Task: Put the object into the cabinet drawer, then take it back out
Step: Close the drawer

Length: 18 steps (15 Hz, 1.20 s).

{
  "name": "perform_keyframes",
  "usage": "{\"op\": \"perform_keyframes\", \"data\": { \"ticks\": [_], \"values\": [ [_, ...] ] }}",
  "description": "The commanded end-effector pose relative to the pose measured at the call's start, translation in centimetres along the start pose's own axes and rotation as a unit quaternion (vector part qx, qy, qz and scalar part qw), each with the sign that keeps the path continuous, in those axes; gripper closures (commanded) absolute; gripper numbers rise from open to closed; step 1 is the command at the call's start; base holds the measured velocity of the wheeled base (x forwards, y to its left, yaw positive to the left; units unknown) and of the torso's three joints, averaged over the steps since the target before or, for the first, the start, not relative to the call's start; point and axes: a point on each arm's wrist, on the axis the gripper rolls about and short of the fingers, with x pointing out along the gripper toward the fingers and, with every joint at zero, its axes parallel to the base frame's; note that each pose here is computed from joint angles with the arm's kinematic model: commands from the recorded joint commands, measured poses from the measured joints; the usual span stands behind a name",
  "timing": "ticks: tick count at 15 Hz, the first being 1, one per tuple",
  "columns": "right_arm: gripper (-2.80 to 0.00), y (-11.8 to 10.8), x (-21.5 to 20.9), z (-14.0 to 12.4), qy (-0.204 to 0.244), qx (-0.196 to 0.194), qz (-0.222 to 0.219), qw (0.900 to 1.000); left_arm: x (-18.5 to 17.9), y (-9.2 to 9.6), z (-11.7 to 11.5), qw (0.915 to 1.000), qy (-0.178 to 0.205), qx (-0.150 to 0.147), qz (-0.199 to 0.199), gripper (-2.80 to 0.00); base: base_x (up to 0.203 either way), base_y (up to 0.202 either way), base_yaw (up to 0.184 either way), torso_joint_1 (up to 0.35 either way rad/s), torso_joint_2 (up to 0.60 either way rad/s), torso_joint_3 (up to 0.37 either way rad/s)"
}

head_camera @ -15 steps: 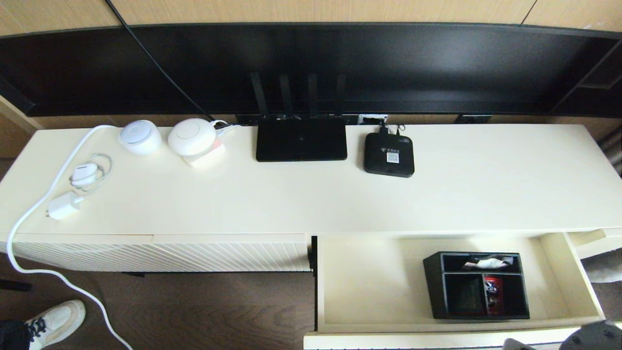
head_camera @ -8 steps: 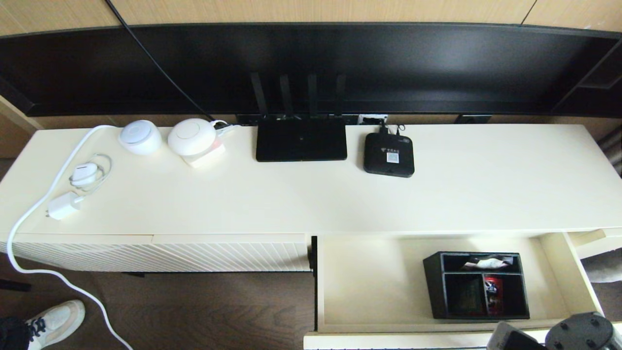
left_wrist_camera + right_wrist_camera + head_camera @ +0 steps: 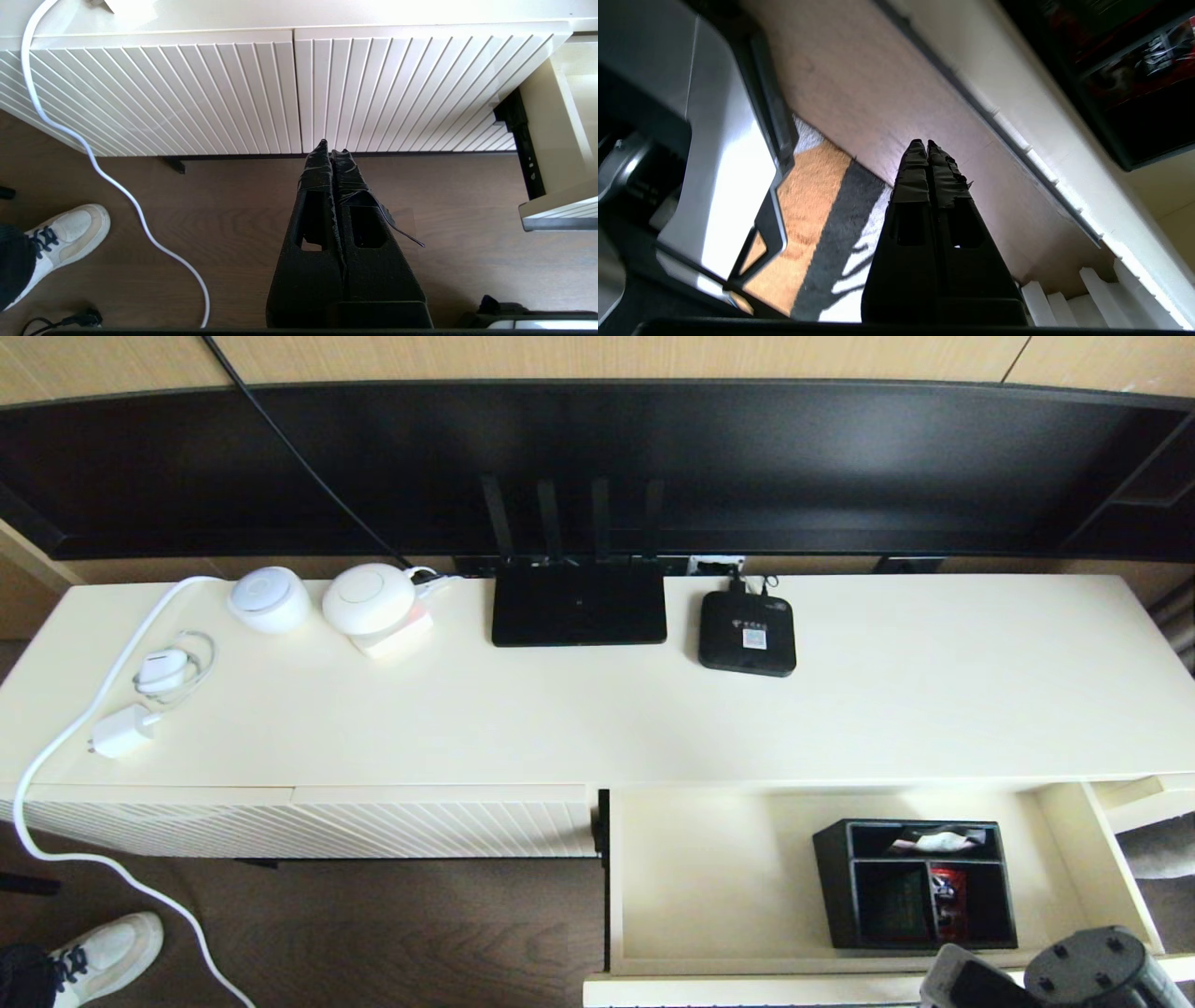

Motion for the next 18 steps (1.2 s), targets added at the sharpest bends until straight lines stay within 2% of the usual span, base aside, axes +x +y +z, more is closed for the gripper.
{"op": "perform_keyframes", "data": {
  "ticks": [1,3,10,14,18],
  "values": [
    [0.0,-0.2,0.7,0.3,0.003,0.008,-0.006,1.0,0.0,0.0,0.0,1.0,0.001,0.0,0.0,0.0,0.0,0.0,0.0,0.0,0.0,0.0],
    [0.0,-0.5,1.1,1.0,-0.018,0.021,-0.018,0.999,0.0,0.0,0.0,1.0,0.0,0.0,0.0,0.0,0.0,0.0,0.0,0.0,0.0,0.0],
    [0.0,-0.9,2.1,1.6,-0.031,0.039,-0.041,0.998,0.0,0.0,0.0,1.0,0.001,0.0,0.0,0.0,0.0,0.0,0.0,0.0,0.0,0.0],
    [0.0,-2.0,2.1,2.6,-0.07,0.07,-0.064,0.993,0.0,0.0,0.0,1.0,0.0,0.0,0.0,0.0,0.0,0.0,0.0,0.0,0.0,0.0],
    [0.0,-2.5,2.4,3.3,-0.09,0.084,-0.077,0.989,0.0,0.0,0.0,1.0,0.001,0.0,0.0,0.0,0.0,0.0,0.0,0.0,0.0,0.0]
  ]
}}
